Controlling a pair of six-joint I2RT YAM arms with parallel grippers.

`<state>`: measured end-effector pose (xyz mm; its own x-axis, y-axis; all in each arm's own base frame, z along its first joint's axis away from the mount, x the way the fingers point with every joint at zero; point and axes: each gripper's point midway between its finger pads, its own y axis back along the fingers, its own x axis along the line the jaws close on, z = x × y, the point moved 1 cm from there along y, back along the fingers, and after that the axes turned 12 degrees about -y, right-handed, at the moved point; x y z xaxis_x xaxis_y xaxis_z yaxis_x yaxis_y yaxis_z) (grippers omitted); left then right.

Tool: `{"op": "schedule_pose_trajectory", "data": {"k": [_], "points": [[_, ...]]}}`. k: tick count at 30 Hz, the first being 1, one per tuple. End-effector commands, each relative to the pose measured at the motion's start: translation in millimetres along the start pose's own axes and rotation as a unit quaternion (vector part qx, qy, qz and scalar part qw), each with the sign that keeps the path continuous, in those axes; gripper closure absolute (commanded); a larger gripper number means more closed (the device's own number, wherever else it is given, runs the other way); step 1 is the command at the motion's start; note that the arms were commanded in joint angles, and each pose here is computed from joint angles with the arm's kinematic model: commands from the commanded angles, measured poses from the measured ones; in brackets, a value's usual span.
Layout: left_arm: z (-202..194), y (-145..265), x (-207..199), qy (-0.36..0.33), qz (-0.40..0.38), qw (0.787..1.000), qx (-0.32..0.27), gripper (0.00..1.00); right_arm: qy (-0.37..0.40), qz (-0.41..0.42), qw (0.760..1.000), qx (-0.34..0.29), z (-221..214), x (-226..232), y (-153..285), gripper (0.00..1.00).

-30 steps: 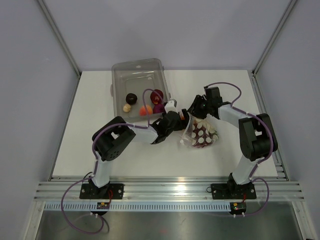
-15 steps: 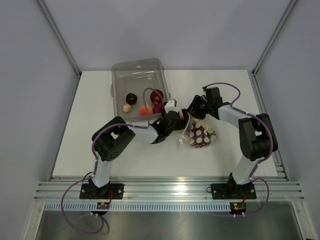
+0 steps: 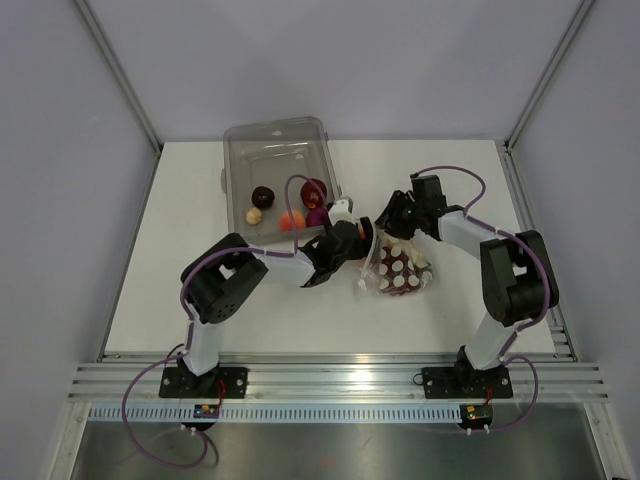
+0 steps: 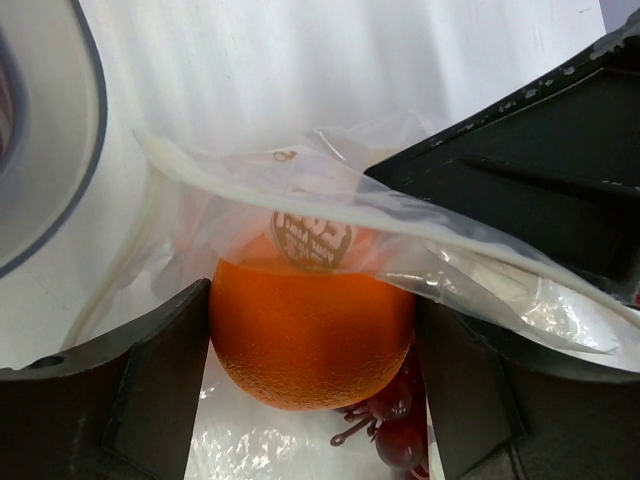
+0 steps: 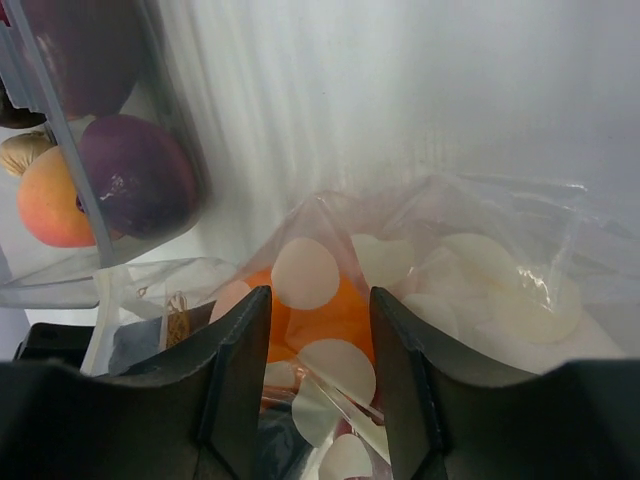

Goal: Open the zip-top bag and remove the fake food
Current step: Pick up the fake fruit from the zipper food storage bag.

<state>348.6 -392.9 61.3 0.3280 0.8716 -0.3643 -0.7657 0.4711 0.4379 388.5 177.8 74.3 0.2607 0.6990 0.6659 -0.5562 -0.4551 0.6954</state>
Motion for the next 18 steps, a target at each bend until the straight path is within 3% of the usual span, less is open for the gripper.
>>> {"op": "schedule_pose_trajectory", "data": {"k": [1, 9, 18], "points": [[36, 16, -12, 0.007, -0.012, 0.999, -0.037, 0.41, 0.001, -0.015, 0.999, -0.047, 13, 6, 19, 0.48], [43, 27, -24, 0.026, -0.03, 0.999, -0.018, 0.41, 0.017, -0.032, 0.994, -0.108, 22, 4, 58, 0.42], [43, 34, -30, 0.034, -0.038, 0.999, 0.007, 0.41, 0.036, -0.025, 0.991, -0.126, 13, 0, 87, 0.42]]}}
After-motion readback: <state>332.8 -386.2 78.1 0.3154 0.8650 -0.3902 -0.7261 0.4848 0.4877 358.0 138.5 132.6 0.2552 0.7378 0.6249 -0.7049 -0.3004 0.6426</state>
